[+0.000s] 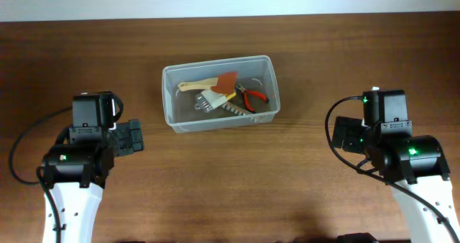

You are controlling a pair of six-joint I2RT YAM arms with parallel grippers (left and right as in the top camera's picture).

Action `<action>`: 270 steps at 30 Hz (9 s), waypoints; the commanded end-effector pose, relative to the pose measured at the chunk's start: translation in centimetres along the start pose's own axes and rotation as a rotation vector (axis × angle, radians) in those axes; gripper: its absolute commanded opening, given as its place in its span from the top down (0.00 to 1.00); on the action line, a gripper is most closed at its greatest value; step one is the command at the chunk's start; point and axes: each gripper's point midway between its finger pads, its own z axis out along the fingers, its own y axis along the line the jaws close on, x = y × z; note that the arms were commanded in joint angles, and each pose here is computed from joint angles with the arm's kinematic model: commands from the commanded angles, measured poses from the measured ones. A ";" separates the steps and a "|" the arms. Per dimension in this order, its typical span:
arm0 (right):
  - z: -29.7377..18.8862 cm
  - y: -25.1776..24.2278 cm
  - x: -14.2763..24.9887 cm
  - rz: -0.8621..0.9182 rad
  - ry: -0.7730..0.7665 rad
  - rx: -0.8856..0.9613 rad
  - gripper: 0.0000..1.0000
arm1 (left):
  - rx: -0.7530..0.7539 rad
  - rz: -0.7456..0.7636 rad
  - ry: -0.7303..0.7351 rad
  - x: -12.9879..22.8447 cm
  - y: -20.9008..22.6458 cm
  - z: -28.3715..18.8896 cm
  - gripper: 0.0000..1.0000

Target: Pack container

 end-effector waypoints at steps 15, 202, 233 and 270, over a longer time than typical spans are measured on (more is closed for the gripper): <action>0.1 -0.3 0.0 0.003 -0.003 0.024 0.02 | -0.019 -0.014 -0.005 0.2 0.4 0.0 0.01; 2.9 -0.2 3.9 0.114 -0.947 -0.185 0.01 | 0.194 0.094 -0.947 5.3 -4.1 1.3 0.01; 2.9 -0.2 3.9 0.114 -0.947 -0.186 0.01 | 0.194 0.094 -0.947 5.3 -4.1 1.3 0.01; 2.9 -0.2 3.9 0.115 -0.947 -0.185 0.01 | 0.194 0.094 -0.947 5.3 -4.1 1.3 0.01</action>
